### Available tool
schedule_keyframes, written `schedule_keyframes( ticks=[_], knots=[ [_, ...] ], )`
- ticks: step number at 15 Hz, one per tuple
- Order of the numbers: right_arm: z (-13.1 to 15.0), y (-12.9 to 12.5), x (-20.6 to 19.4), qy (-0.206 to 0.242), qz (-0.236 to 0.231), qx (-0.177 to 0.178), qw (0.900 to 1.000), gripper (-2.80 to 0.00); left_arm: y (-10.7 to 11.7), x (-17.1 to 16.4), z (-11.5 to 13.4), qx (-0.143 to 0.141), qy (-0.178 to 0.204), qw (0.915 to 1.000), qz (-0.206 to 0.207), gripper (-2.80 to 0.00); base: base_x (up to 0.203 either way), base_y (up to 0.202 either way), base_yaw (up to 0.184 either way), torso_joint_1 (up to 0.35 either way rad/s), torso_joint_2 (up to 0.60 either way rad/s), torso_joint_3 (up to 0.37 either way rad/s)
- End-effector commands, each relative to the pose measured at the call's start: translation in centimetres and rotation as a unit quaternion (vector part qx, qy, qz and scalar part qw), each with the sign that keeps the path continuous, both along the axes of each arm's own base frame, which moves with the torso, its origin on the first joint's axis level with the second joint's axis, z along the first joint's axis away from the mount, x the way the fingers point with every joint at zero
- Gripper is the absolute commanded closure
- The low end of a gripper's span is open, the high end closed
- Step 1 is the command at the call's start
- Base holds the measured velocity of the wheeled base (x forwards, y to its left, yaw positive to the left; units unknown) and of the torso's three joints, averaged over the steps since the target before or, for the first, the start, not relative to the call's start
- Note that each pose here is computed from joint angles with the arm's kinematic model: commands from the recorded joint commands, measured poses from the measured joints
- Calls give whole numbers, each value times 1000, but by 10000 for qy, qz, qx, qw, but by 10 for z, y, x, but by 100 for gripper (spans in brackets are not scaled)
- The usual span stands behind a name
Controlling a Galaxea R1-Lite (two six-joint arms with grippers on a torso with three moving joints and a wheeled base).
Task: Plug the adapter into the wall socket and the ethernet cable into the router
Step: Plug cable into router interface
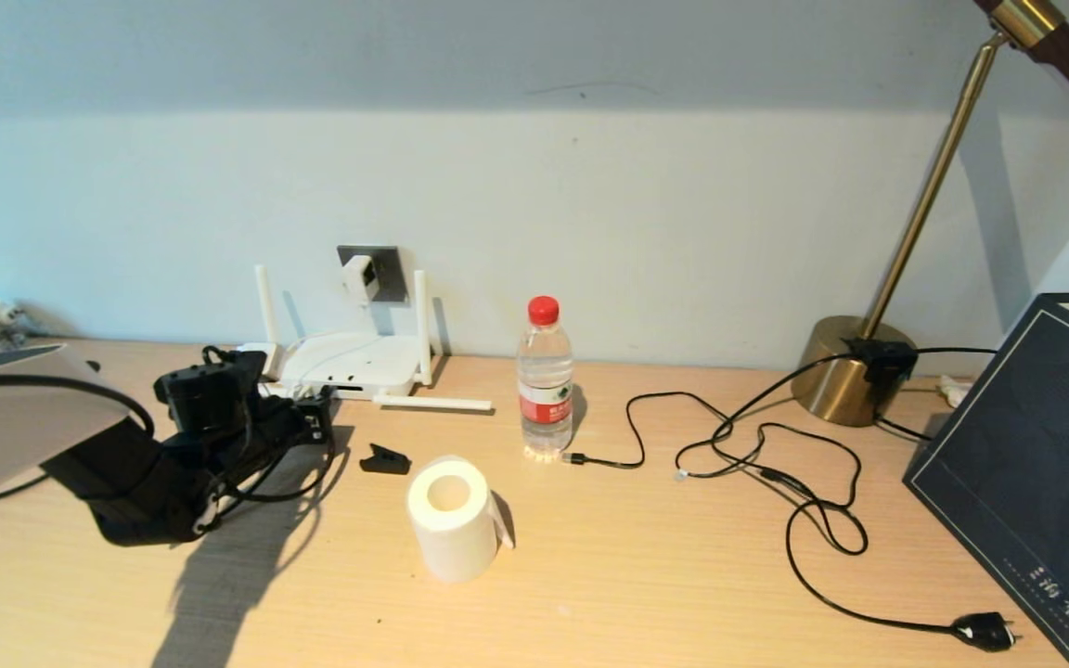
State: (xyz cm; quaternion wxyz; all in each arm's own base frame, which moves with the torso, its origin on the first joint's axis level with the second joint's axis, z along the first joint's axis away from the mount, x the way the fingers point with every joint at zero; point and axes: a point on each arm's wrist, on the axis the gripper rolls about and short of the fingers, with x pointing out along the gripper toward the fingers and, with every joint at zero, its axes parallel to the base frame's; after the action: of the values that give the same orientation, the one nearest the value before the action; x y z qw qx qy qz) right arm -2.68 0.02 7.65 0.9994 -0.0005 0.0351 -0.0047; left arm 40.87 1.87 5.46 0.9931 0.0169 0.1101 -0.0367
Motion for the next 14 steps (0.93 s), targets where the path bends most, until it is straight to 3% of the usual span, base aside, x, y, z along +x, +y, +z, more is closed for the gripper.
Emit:
schedule_keyframes(
  ticks=[1,14],
  knots=[
    [0,0,0,9,2,-1,10000,0,0,3,1,6,-76,10000,2,0,0,0,0,0,0,0],
    [0,0,0,9,2,-1,10000,0,0,7,-2,6,-82,10000,2,0,0,0,0,0,0,0]
  ],
)
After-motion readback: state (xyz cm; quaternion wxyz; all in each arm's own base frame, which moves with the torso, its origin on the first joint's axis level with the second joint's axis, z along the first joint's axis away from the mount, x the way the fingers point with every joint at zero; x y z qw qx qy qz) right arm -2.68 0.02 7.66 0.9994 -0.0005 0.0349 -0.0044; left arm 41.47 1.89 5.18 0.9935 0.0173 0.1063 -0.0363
